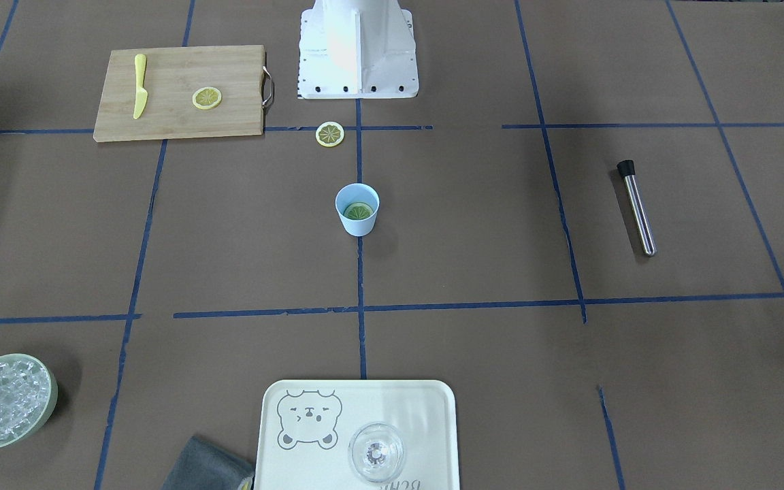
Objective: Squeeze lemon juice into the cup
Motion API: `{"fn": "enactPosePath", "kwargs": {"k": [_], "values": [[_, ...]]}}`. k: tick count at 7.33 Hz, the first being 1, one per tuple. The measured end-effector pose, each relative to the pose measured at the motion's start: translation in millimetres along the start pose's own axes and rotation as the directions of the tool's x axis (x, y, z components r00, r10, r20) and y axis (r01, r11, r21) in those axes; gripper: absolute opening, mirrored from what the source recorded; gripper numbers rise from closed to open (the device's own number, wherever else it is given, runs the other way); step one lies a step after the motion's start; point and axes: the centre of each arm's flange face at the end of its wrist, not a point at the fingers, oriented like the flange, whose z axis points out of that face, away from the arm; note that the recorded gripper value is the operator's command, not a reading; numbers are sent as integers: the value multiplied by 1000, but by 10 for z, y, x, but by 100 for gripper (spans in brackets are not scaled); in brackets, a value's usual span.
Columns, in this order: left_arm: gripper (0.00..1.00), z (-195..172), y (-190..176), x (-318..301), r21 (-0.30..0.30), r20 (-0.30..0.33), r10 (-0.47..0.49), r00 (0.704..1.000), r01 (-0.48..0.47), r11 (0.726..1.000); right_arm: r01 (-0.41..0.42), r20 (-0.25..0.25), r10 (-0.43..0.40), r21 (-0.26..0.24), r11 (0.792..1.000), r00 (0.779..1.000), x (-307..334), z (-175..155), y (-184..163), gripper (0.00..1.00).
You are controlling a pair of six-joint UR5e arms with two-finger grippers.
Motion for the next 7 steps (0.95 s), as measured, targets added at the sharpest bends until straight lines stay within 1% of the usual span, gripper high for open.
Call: {"fn": "enactPosePath", "kwargs": {"k": [3, 5, 6, 7], "values": [[100, -129, -136, 120, 64, 2, 62, 998, -62, 996, 12, -4, -12, -2, 1000, 1000, -64, 9, -12, 100], [100, -171, -230, 152, 81, 3, 83, 997, -83, 993, 26, -21, -26, -9, 1000, 999, -106, 46, -12, 100], [100, -163, -242, 143, 80, 4, 82, 997, -82, 993, 33, -42, -33, -9, 999, 999, -108, 46, -23, 100], [100, -150, -230, 129, 75, 3, 77, 997, -77, 994, 39, -84, -40, -10, 999, 996, -94, 38, -36, 100]]}}
